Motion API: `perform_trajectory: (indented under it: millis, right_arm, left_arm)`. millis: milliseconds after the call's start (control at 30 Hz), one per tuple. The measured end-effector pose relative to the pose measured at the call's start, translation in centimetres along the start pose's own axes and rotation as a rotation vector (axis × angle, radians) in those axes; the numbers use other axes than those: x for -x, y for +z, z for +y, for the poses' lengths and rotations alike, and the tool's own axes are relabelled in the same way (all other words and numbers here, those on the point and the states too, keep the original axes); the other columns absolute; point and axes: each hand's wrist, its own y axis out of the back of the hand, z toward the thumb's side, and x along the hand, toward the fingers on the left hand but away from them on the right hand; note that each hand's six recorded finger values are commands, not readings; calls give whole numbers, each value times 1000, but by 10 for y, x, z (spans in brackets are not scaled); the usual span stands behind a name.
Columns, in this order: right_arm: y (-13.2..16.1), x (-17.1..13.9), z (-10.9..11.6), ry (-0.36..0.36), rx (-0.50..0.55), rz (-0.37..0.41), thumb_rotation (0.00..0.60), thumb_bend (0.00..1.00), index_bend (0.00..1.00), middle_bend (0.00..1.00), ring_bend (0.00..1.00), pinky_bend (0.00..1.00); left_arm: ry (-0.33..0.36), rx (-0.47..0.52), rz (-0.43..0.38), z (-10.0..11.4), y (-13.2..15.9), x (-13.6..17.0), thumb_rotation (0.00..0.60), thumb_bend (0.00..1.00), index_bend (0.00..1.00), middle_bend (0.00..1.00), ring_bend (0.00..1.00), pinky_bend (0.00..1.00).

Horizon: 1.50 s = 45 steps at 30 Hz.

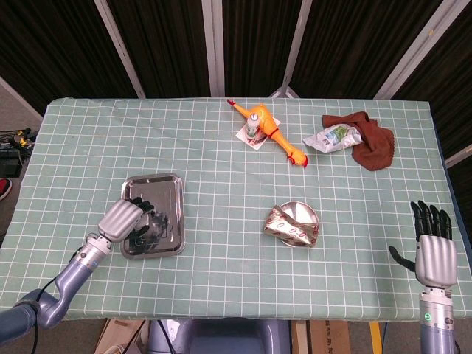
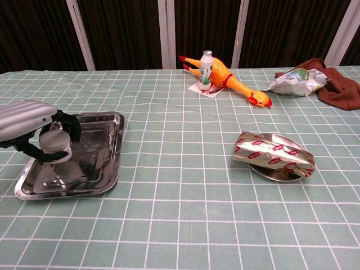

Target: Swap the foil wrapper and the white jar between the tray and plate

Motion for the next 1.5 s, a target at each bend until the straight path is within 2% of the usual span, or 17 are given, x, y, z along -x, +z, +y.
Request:
perform_trajectory:
  millis: [233, 333, 567, 700, 800, 900, 1033, 1100, 1367, 1500]
  right_arm:
    - [1, 0, 0, 1, 3, 2, 600, 188, 77, 96, 41, 0]
    - [1, -1, 0, 6, 4, 1, 600, 188, 78, 96, 41, 0]
    - [1, -1, 1, 3, 1, 2, 600, 188, 80, 97, 41, 0]
    - [0, -1, 3, -2, -12, 3, 600, 187, 80, 97, 41, 0]
    - [0, -1, 2, 8, -16, 5, 600, 188, 80, 97, 41, 0]
    - [0, -3, 0, 42, -41, 16, 600, 188, 79, 97, 39, 0]
    - [5, -5, -2, 79, -79, 55, 600, 188, 80, 97, 34, 0]
    - [8, -7, -2, 93, -101, 78, 600, 188, 80, 97, 32, 0]
    - [25, -15, -7, 125, -130, 157, 600, 185, 80, 94, 22, 0]
    - [29, -18, -8, 125, -120, 175, 600, 183, 80, 92, 20, 0]
  left_arm:
    - [-10, 32, -4, 0, -1, 1, 600, 382, 365, 190, 101, 299]
    - [-23, 40, -5, 2, -2, 2, 600, 346, 339, 128, 28, 243]
    - [-56, 85, -13, 12, -2, 9, 600, 317, 316, 108, 2, 169]
    - [1, 111, -13, 35, -1, 15, 600, 291, 274, 117, 2, 157]
    - [58, 92, 5, 56, -3, 26, 600, 278, 268, 122, 2, 161]
    - [107, 23, 53, 73, -10, 43, 600, 278, 263, 116, 2, 161]
    - [171, -90, 176, 98, -21, 83, 600, 278, 255, 95, 2, 158]
    - [192, -116, 235, 107, -26, 105, 600, 278, 251, 76, 1, 151]
    - [212, -64, 398, 112, -44, 179, 600, 278, 231, 40, 0, 138]
    - [209, -39, 437, 115, -47, 197, 600, 278, 231, 40, 0, 138]
